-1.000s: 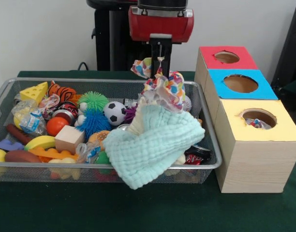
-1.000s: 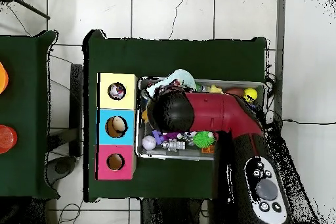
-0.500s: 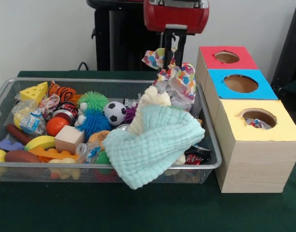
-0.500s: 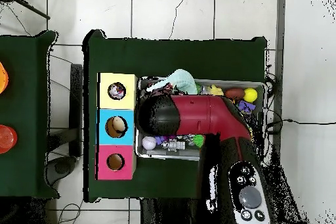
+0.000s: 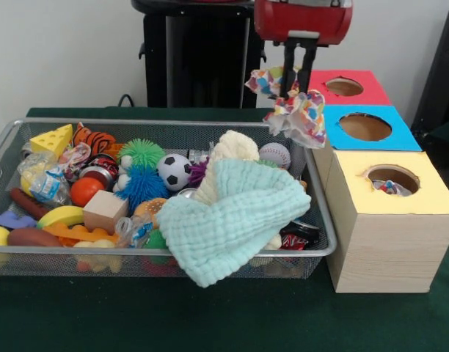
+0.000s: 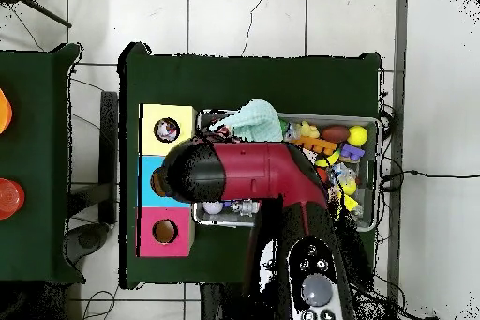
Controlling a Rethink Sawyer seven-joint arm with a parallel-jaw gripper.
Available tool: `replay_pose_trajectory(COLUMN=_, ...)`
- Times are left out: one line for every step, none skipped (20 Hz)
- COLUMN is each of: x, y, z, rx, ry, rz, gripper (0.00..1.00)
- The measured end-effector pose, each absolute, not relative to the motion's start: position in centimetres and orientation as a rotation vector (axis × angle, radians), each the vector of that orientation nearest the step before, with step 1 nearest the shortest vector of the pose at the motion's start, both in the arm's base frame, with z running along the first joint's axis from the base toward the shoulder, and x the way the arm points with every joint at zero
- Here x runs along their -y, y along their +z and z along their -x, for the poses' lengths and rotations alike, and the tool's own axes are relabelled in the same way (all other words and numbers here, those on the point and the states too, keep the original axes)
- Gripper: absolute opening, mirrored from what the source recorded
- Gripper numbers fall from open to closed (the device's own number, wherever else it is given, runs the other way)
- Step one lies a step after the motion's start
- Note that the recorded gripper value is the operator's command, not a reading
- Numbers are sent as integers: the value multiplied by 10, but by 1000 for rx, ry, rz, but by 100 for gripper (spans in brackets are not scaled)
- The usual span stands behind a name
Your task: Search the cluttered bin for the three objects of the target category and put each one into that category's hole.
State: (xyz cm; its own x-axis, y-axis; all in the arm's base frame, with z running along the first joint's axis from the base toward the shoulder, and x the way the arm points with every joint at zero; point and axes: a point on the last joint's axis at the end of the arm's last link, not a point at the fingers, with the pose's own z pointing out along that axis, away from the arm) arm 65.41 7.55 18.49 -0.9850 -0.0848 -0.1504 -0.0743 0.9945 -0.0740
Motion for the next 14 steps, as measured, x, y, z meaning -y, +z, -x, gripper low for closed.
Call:
replay_pose_trajectory(x=-82, y=185, z=-653, rx=-2984, ry=-102, rz=126, gripper=0)
replay_pose_trajectory(x=-93, y=186, z=-650, rx=-2985, ry=-103, rz=137, gripper=0)
replay_pose_trajectory(x=-97, y=186, z=-649, rx=-2986, ry=-102, rz=141, gripper=0)
replay_pose_trajectory(x=-101, y=186, z=-648, rx=-2987, ry=-103, rz=145, gripper=0)
replay_pose_trajectory(x=-103, y=186, z=-648, rx=-2988, ry=-102, rz=146, gripper=0)
replay_pose_trajectory(x=-109, y=184, z=-646, rx=-2993, ry=-102, rz=148, gripper=0)
replay_pose_trajectory(x=-113, y=183, z=-644, rx=-2997, ry=-101, rz=145, gripper=0)
replay_pose_trajectory(x=-115, y=182, z=-643, rx=-3001, ry=-100, rz=143, gripper=0)
replay_pose_trajectory(x=-118, y=180, z=-642, rx=-3005, ry=-100, rz=141, gripper=0)
replay_pose_trajectory(x=-120, y=178, z=-641, rx=-3008, ry=-100, rz=140, gripper=0)
replay_pose_trajectory(x=-126, y=174, z=-638, rx=-3019, ry=-102, rz=135, gripper=0)
replay_pose_trajectory(x=-128, y=172, z=-637, rx=-3023, ry=-103, rz=134, gripper=0)
replay_pose_trajectory(x=-129, y=171, z=-636, rx=-3025, ry=-103, rz=133, gripper=0)
replay_pose_trajectory(x=-132, y=167, z=-635, rx=-3033, ry=-105, rz=129, gripper=0)
